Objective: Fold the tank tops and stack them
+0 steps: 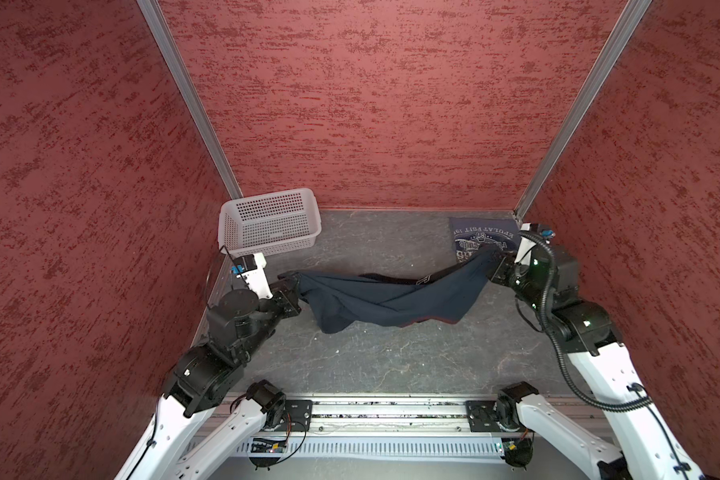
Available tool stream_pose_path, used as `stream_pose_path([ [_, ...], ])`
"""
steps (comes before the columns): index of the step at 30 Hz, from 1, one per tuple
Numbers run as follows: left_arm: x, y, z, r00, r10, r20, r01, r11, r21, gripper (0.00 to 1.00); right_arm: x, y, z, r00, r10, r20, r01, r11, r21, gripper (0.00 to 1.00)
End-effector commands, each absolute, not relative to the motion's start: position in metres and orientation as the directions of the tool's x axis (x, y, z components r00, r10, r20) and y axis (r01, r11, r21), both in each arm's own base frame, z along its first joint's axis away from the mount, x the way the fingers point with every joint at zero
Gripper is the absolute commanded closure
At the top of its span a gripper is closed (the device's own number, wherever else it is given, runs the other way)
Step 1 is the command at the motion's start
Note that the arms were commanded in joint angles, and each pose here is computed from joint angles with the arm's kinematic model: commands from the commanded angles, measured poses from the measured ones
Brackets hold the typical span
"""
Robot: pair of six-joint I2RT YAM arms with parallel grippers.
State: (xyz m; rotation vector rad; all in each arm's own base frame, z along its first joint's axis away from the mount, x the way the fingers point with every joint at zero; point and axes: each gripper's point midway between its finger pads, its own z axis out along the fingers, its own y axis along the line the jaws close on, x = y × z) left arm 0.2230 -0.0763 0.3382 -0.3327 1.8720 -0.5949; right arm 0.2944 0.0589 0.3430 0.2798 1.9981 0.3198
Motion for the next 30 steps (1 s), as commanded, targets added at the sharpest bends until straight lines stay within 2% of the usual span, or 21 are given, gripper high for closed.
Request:
stream_pose_path([
  [1,0.248,-0.055,0.294,-0.433,-0.434,-0.790,-0.118,0.896,-0.428,0.95,0.321,0.062,0.302,-0.544,0.261,-0.797,0.102,0.964,0.246,1.00],
  [4,0.274,-0.044,0.245,-0.552,-0.504,-0.665,-0.251,0.860,-0.444,0.92,0.365,0.078,0.271,-0.600,0.246,-0.761,0.095,0.967,0.238,1.00],
  [8,0.301,-0.043,0.183,-0.678,-0.565,-0.470,-0.349,0.810,-0.470,0.91,0.431,0.104,0.214,-0.699,0.207,-0.684,0.072,0.973,0.221,0.98],
  [9,0.305,-0.042,0.173,-0.693,-0.567,-0.445,-0.366,0.809,-0.460,0.91,0.443,0.106,0.203,-0.714,0.200,-0.671,0.080,0.975,0.206,0.89],
  [10,0.309,-0.042,0.167,-0.703,-0.567,-0.429,-0.376,0.808,-0.453,0.91,0.456,0.105,0.192,-0.729,0.192,-0.657,0.096,0.979,0.180,0.70],
  [11,0.311,-0.042,0.162,-0.708,-0.568,-0.420,-0.380,0.808,-0.451,0.92,0.463,0.102,0.183,-0.744,0.183,-0.642,0.114,0.982,0.149,0.58],
  [13,0.313,-0.041,0.160,-0.709,-0.571,-0.415,-0.383,0.805,-0.453,0.92,0.464,0.099,0.173,-0.771,0.169,-0.615,0.129,0.986,0.108,0.47],
  [16,0.309,-0.039,0.163,-0.697,-0.572,-0.433,-0.377,0.805,-0.458,0.92,0.436,0.101,0.177,-0.760,0.166,-0.628,0.097,0.985,0.143,0.41],
  [20,0.302,-0.038,0.159,-0.689,-0.575,-0.442,-0.372,0.803,-0.465,0.92,0.368,0.107,0.171,-0.772,0.174,-0.611,0.060,0.977,0.203,0.37],
  [25,0.296,-0.037,0.151,-0.684,-0.587,-0.434,-0.383,0.794,-0.471,0.92,0.287,0.122,0.123,-0.842,0.175,-0.511,0.060,0.970,0.234,0.32],
  [30,0.292,-0.033,0.154,-0.670,-0.597,-0.442,-0.389,0.789,-0.476,0.92,0.244,0.111,0.074,-0.883,0.243,-0.401,0.188,0.967,0.172,0.31],
])
